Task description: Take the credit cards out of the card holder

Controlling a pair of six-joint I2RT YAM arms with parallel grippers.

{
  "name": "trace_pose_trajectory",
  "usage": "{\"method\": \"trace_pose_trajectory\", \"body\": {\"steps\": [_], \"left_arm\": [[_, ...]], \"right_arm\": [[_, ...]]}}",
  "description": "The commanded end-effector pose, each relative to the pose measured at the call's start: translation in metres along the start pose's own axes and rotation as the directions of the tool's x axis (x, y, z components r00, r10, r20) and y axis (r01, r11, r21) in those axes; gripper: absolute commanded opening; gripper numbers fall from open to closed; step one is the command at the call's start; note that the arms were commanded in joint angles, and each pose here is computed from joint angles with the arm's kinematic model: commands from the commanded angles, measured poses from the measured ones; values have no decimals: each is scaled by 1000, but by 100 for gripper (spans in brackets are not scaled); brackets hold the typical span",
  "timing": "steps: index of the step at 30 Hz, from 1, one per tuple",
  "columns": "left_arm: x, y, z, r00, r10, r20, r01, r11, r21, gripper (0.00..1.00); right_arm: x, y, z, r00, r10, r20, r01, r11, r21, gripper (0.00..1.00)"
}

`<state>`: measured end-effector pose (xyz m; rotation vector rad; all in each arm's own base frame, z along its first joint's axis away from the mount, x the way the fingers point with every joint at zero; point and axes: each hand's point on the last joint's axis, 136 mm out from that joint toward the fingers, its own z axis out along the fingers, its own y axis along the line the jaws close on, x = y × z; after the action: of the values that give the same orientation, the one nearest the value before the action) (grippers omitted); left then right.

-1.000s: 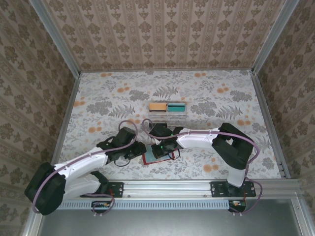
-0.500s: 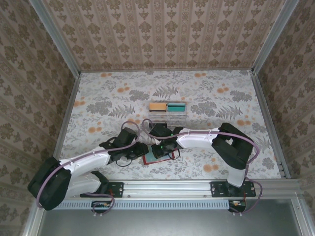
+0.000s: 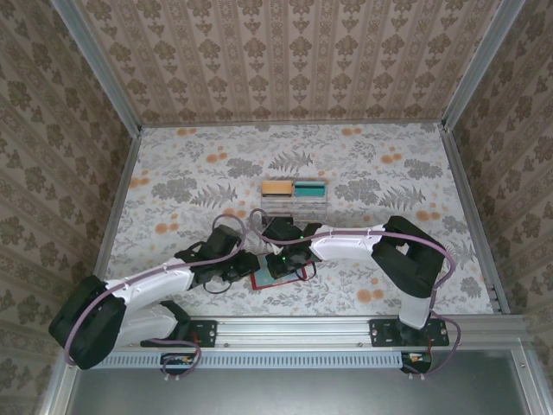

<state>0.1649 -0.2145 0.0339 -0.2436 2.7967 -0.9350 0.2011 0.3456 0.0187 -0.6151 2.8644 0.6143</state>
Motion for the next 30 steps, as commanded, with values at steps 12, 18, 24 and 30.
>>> {"method": "trace_pose_trajectory", "body": {"steps": [12,18,24,30], "left_arm": [[4,-7,9,999,17,-32,-16,1000,22,26],[2,-23,7,998,51,-23,-49,996,77,26],[-3,-39,-1,997,83,4,-83,990,115,26],[-5,-54,-8,994,110,18,-111,982,152,25]], "right_arm": [[12,-8,8,998,13,-55,-11,999,44,10],[12,-8,8,998,11,-56,-9,999,43,10],[11,-8,8,998,11,-54,-8,999,43,11],[2,-6,-4,1000,15,3,-15,999,33,20]]}}
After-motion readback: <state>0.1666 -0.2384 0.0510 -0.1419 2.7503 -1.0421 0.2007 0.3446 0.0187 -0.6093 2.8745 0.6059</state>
